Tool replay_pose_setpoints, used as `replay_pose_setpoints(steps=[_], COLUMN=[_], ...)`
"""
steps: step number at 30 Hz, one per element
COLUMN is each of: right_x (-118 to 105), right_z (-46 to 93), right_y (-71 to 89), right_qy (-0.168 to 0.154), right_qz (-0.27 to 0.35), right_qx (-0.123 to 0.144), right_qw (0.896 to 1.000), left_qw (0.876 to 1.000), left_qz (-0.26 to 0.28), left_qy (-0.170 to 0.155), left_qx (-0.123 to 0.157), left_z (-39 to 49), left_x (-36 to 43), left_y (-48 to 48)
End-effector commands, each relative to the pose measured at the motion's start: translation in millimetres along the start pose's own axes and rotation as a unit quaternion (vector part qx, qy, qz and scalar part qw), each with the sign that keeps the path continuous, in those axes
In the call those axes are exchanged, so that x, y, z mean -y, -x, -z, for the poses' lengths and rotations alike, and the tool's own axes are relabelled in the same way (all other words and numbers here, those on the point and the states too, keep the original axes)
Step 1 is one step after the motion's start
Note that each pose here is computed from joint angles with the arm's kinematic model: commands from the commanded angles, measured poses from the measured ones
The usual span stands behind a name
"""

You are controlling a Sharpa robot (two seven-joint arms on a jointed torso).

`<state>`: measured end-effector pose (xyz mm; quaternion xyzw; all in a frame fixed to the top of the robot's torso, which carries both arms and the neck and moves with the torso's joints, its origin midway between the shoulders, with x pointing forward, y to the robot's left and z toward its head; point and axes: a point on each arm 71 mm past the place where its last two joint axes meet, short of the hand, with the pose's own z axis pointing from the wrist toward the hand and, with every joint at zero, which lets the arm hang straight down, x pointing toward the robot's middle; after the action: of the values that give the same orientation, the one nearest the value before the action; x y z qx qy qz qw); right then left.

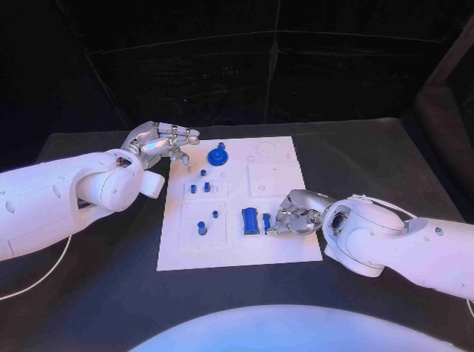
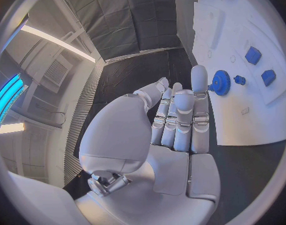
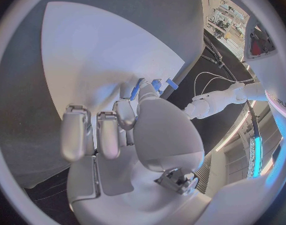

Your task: Assemble the parts on the task board

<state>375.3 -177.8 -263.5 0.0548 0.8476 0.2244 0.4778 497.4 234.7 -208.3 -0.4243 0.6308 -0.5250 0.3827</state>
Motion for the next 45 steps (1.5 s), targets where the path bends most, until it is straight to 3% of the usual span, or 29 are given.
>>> replay_pose_setpoints(steps=[1, 10, 15, 18, 25, 31, 35, 40, 44, 45], right_x=[-2.2, -0.6, 10.9, 19.4, 41.5, 55.0, 56.6, 54.1, 52.7, 54.9], right_z=[1.2, 9.7, 11.9, 3.9, -25.8, -57.9, -77.8, -97.0, -104.8, -104.8], right_y=[-1.3, 2.4, 17.3, 40.6, 90.6, 112.1, 118.5, 121.2, 121.9, 118.0], right_qy=[0.005, 0.023, 0.05, 0.077, 0.108, 0.125, 0.137, 0.147, 0.151, 0.122], right_qz=[0.004, -0.032, -0.129, -0.213, -0.363, -0.434, -0.458, -0.467, -0.469, -0.446], right_qx=[-0.008, -0.001, 0.01, 0.037, 0.104, 0.152, 0.17, 0.176, 0.177, 0.176], right_qw=[1.0, 0.999, 0.99, 0.973, 0.919, 0.879, 0.862, 0.854, 0.852, 0.869], left_qw=[1.0, 1.0, 1.0, 1.0, 0.997, 0.992, 0.99, 0.988, 0.987, 0.991], left_qz=[0.003, 0.002, 0.005, 0.027, 0.074, 0.106, 0.109, 0.111, 0.108, 0.099], left_qy=[-0.001, -0.002, -0.01, -0.015, -0.026, -0.036, -0.046, -0.048, -0.047, -0.029], left_qx=[-0.006, -0.005, -0.004, 0.004, 0.023, 0.052, 0.073, 0.099, 0.111, 0.088], left_z=[-0.2, -0.2, -0.5, -2.3, -7.5, -15.2, -20.2, -30.7, -36.9, -36.5], left_x=[1.0, 0.9, 1.7, 1.7, -1.7, -5.8, -7.2, -11.6, -14.3, -17.1], left_y=[-1.1, -0.6, 0.9, 3.2, 12.5, 27.0, 34.9, 34.9, 31.4, 27.1])
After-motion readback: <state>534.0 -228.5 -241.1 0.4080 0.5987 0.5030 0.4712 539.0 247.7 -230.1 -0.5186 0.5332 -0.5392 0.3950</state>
